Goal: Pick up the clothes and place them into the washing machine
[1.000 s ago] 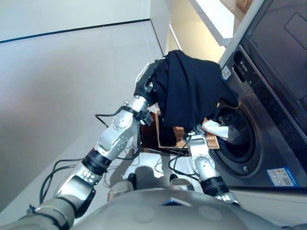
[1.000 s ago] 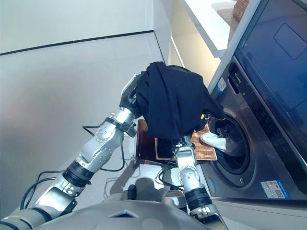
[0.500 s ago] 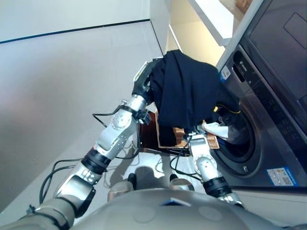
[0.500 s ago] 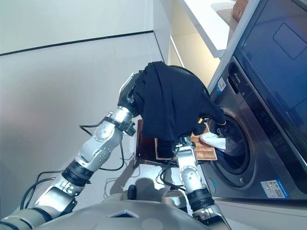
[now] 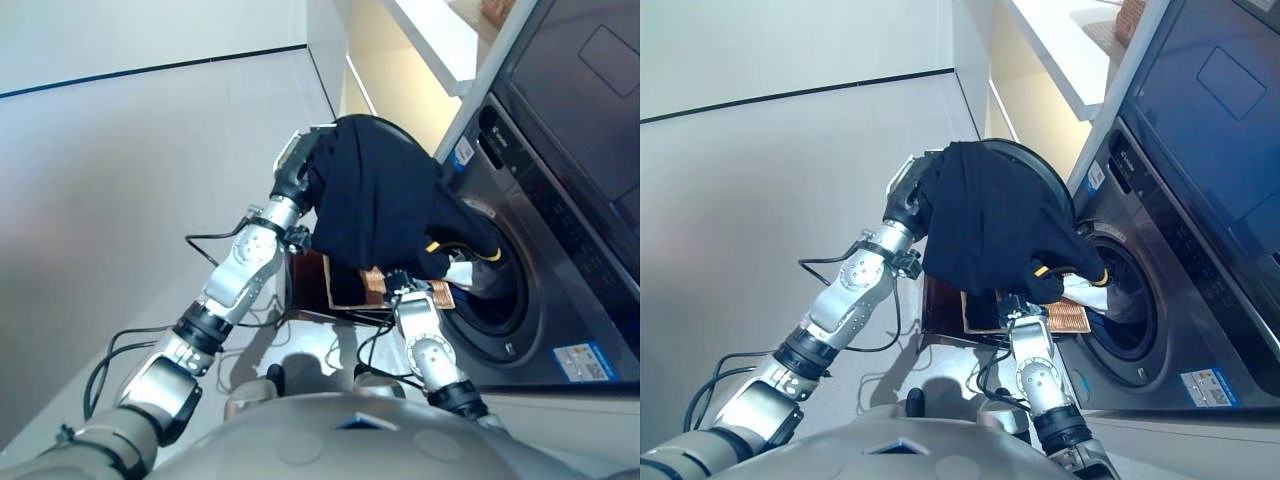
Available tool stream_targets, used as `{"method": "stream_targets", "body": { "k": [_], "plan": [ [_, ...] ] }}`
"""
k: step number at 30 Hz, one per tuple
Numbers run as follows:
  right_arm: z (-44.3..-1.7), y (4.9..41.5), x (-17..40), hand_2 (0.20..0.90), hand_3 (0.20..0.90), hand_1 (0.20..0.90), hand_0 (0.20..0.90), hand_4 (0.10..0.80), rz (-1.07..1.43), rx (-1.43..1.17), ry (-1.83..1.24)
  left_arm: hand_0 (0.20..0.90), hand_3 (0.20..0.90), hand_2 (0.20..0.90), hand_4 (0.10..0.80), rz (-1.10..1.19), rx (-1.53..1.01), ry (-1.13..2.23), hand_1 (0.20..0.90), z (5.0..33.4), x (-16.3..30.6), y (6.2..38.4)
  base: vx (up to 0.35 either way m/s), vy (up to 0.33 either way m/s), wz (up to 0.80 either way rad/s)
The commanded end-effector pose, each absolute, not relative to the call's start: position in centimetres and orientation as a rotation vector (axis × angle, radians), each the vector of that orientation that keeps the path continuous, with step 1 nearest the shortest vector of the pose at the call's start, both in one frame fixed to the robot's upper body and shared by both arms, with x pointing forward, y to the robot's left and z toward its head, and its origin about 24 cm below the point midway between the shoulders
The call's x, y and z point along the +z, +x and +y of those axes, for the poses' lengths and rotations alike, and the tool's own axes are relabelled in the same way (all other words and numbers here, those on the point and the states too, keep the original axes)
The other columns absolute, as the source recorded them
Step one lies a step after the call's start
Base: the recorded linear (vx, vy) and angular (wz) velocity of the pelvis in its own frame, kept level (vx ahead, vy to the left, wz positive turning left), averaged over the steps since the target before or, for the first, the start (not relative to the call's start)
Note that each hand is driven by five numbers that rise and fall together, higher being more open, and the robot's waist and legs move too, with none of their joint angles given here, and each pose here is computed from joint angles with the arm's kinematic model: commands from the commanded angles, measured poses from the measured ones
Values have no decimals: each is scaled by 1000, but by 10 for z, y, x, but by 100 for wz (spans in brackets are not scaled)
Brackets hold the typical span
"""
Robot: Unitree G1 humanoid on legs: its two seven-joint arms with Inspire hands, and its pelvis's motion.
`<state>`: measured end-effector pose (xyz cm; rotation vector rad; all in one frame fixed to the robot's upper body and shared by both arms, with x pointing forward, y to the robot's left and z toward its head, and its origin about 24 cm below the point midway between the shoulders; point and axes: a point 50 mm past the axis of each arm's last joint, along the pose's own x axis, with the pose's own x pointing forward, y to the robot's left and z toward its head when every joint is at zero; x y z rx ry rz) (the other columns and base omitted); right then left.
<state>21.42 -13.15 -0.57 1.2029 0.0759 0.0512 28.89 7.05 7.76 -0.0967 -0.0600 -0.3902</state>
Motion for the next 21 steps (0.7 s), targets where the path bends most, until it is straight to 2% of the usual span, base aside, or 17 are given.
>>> {"method": "stream_targets", "body": {
  "k": [1,7,21],
  "plan": [
    [-124,221,51,900,900,900,900,800,-191,295,1269,200,200,200,300,-298,-305,-69,200,67,131,328,0,0,0],
    [-122,218,56,900,900,900,900,800,-198,336,1265,200,200,200,300,-300,-289,-47,200,66,133,334,0,0,0],
    [-119,226,66,900,900,900,900,800,-231,375,1251,200,200,200,300,-311,-475,-78,200,53,132,312,0,0,0]
  ]
}}
